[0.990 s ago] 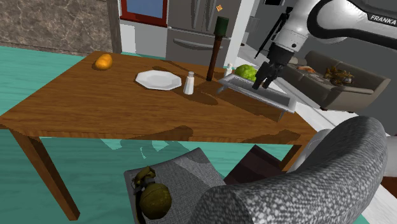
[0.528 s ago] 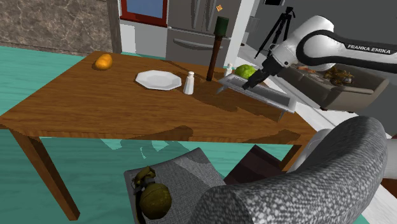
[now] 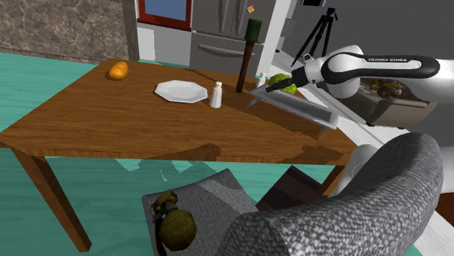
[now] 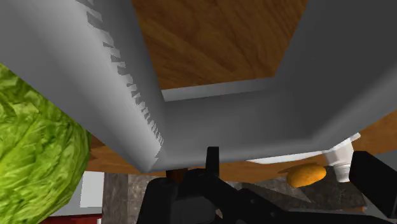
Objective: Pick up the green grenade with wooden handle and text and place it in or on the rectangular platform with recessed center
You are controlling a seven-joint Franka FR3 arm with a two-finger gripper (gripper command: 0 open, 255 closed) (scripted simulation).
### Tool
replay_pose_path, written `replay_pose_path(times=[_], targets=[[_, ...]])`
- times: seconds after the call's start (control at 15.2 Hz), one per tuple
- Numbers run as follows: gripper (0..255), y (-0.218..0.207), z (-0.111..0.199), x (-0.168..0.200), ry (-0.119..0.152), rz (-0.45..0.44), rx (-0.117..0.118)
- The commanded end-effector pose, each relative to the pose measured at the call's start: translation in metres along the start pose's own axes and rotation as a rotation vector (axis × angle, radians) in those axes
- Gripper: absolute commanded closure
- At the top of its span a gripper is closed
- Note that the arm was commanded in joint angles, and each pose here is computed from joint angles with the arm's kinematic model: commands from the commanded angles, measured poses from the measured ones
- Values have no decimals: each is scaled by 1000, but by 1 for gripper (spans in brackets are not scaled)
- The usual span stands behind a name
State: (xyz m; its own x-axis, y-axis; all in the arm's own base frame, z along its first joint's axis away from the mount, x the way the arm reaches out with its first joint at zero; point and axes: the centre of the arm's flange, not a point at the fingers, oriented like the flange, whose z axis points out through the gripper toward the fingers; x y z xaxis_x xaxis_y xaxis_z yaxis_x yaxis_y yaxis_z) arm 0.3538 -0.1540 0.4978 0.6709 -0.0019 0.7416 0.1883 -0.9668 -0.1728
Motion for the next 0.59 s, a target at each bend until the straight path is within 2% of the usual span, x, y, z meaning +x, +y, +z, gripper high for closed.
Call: replay_pose_path(times=[0.0, 0.53], targets=[[0, 19, 14, -1, 96, -38, 13], [0, 90, 63, 30, 470, -172, 94]])
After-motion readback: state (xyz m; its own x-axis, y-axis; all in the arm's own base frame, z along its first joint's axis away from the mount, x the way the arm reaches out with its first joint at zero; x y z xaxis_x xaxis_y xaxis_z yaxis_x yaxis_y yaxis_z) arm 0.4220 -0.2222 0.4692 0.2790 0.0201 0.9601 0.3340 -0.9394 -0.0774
